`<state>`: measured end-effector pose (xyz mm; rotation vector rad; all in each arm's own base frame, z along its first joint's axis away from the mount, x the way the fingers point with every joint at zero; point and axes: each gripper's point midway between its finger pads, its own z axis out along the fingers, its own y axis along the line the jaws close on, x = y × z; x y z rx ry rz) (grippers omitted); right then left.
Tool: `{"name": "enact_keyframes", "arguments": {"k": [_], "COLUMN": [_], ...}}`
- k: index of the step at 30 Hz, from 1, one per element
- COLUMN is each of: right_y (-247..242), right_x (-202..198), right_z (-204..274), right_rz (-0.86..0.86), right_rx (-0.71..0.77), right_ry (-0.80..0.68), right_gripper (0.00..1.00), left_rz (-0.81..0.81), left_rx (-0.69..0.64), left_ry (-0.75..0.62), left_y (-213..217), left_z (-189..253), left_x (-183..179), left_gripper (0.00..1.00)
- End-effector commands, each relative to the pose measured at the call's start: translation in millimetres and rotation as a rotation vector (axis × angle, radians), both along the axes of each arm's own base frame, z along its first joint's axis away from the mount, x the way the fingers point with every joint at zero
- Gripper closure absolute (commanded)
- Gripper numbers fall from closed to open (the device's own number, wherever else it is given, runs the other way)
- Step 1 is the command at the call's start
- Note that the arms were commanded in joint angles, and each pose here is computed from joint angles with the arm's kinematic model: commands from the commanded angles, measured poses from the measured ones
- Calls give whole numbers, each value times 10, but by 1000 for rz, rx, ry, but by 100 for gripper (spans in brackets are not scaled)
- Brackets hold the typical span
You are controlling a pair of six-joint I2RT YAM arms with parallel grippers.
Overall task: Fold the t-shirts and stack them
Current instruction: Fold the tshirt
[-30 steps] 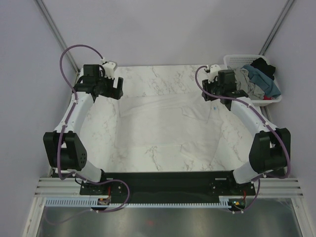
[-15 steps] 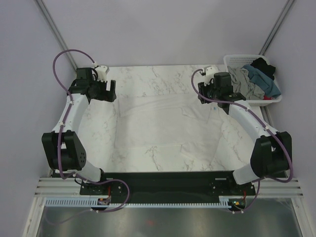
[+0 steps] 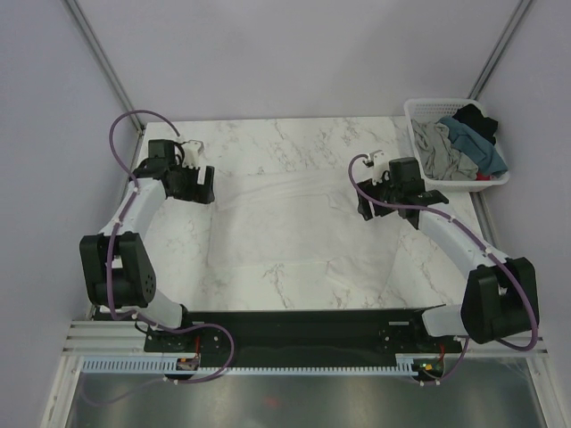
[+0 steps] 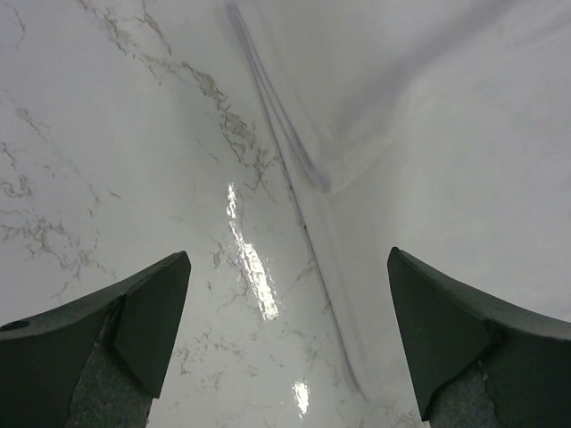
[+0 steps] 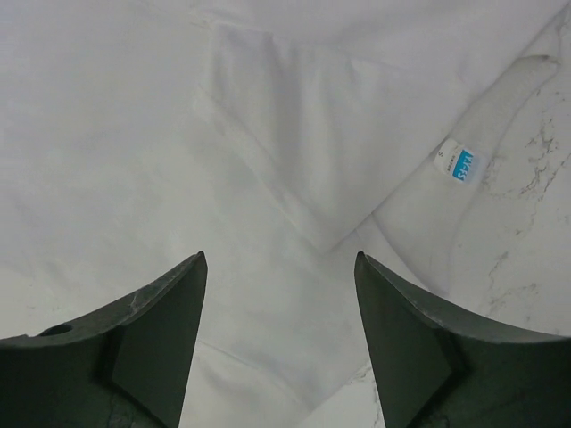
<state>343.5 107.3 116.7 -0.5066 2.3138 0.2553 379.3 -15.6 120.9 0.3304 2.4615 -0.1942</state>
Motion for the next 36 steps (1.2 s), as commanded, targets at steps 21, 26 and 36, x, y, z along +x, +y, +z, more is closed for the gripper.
{"name": "enact_keyframes", "arguments": {"k": [21, 26, 36], "right_y": [-114, -106, -17], "right_x": [725, 982, 1258], "right_z": [-221, -327, -723], "right_rz": [-157, -170, -214], "right_rx": [80, 74, 141], "right_ry": [2, 15, 121], "right_gripper": [17, 18, 18], "left_rz": [-161, -153, -110], "left_rx": [-175, -159, -69], "left_ry": [142, 160, 204], "left_y": [-906, -894, -743], "left_z": [-320, -477, -833], "left_x": [522, 704, 869], "left_gripper": [0, 0, 0]}}
